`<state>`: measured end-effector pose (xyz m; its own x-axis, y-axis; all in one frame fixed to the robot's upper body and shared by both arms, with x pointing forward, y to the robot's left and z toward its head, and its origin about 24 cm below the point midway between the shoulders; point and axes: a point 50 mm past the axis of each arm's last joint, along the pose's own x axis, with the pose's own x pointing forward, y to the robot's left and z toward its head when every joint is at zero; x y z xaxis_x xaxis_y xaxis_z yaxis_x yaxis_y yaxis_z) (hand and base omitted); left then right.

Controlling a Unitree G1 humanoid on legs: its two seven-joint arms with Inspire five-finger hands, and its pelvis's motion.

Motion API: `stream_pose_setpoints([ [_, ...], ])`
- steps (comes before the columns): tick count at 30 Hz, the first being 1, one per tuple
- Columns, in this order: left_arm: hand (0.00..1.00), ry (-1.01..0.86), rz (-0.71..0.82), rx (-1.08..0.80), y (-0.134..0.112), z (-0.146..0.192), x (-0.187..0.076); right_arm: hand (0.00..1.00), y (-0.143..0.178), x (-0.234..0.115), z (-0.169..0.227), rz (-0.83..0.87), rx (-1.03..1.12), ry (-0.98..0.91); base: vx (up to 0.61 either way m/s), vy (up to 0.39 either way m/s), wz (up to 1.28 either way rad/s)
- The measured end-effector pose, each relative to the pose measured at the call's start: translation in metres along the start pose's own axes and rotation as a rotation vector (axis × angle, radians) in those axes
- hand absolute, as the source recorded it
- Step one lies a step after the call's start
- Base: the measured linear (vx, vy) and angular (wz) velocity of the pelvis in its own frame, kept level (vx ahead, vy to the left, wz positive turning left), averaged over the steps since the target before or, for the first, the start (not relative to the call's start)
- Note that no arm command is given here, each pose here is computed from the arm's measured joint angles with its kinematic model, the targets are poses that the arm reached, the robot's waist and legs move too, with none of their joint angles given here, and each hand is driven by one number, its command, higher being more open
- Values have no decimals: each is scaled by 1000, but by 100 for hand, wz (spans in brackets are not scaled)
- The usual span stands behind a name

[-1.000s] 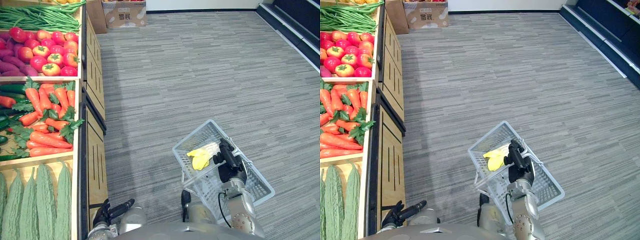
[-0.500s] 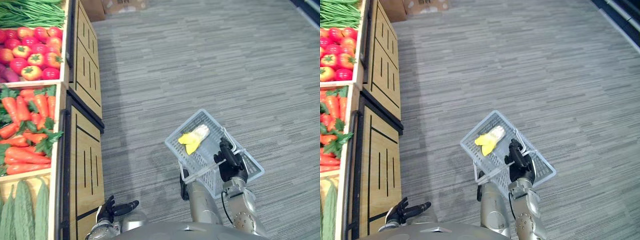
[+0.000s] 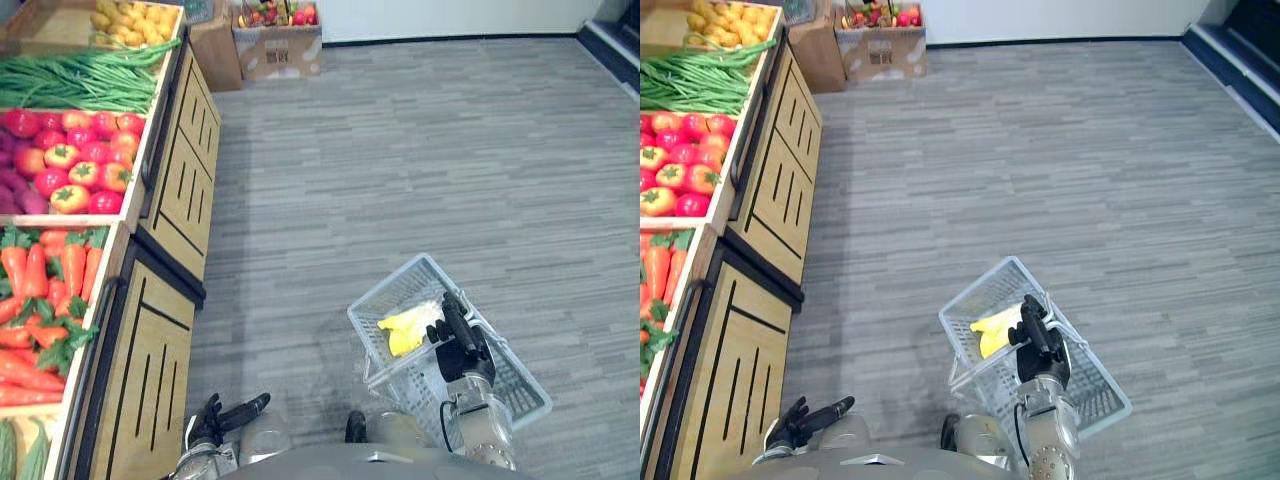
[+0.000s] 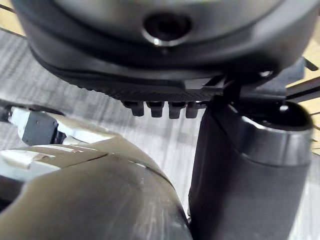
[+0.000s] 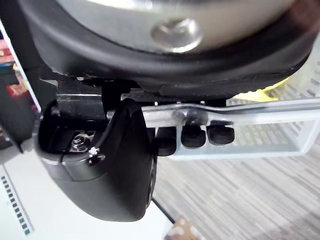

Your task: Pick vegetable in the basket

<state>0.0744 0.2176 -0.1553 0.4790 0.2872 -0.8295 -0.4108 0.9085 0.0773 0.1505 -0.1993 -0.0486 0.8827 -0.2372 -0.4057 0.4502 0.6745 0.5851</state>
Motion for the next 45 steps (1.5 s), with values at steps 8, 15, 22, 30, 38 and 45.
stream_pose_setpoints([
  [8,100,-42,27,1,10,10,2,0,-7,-3,-17,-46,16,58,288,183,-2],
  [15,100,-3,31,-12,8,5,3,0,2,1,-18,9,8,63,164,120,-14],
  [22,100,1,24,3,7,4,3,0,12,2,-25,52,6,89,-9,40,-21],
  [30,100,11,27,6,8,0,1,0,17,4,-30,77,-31,111,6,74,-18],
  [38,100,52,29,42,16,-11,-4,0,5,-3,-31,40,-51,125,123,119,28],
  [45,100,81,25,55,17,-19,-7,0,3,-2,-29,40,-57,123,195,5,30],
])
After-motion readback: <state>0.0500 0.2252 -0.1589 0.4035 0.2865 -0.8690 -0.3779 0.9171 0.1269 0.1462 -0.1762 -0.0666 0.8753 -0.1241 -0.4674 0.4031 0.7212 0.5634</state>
